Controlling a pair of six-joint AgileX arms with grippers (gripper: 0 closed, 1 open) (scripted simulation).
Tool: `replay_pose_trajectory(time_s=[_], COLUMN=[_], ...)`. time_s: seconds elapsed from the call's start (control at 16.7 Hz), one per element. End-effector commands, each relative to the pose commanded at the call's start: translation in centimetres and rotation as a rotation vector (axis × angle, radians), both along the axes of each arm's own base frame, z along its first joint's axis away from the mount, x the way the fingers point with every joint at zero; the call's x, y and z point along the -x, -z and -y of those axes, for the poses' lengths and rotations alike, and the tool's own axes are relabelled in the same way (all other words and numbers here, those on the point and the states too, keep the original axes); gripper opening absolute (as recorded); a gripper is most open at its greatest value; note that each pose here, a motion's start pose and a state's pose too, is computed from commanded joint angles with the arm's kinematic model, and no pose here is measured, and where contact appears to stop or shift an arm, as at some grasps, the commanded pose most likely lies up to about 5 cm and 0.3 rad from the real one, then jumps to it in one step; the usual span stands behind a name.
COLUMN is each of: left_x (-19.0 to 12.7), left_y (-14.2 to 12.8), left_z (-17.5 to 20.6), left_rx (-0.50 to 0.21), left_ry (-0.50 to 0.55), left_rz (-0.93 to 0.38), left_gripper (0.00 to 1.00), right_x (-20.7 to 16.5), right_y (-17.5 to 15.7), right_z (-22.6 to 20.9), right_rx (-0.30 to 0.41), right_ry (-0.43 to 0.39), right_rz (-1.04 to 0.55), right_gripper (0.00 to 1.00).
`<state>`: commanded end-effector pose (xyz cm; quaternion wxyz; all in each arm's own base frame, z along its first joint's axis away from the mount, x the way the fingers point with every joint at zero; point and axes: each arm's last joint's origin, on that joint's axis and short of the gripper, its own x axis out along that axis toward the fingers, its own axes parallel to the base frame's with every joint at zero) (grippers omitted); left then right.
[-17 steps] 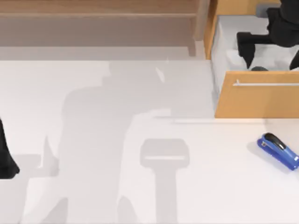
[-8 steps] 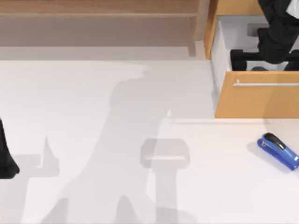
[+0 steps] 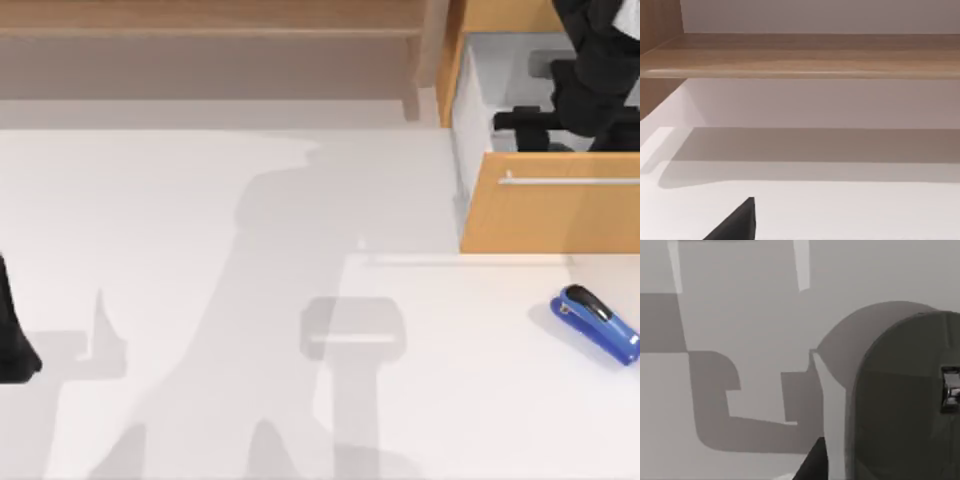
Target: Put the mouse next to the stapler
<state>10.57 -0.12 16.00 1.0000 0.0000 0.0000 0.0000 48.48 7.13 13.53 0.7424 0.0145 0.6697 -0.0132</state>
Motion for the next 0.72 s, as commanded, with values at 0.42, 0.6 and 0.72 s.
replay_pose_trajectory(time_s=[0.42, 0.6, 0.72], left_x=[0.00, 0.00, 0.00], left_y=[0.00, 0.00, 0.00], left_z=[0.00, 0.00, 0.00], left_rx=[0.000, 0.000, 0.000], left_ry=[0.000, 0.000, 0.000], left_rz=[0.000, 0.000, 0.000], left_gripper=[1.00, 1.00, 1.00], right_x=[0.00, 0.00, 0.00], right_y=[0.00, 0.00, 0.00], right_z=[0.00, 0.00, 0.00], right_rx=[0.000, 0.000, 0.000], right_ry=[0.000, 0.000, 0.000], right_rz=[0.000, 0.000, 0.000], right_gripper=[0.00, 0.00, 0.00])
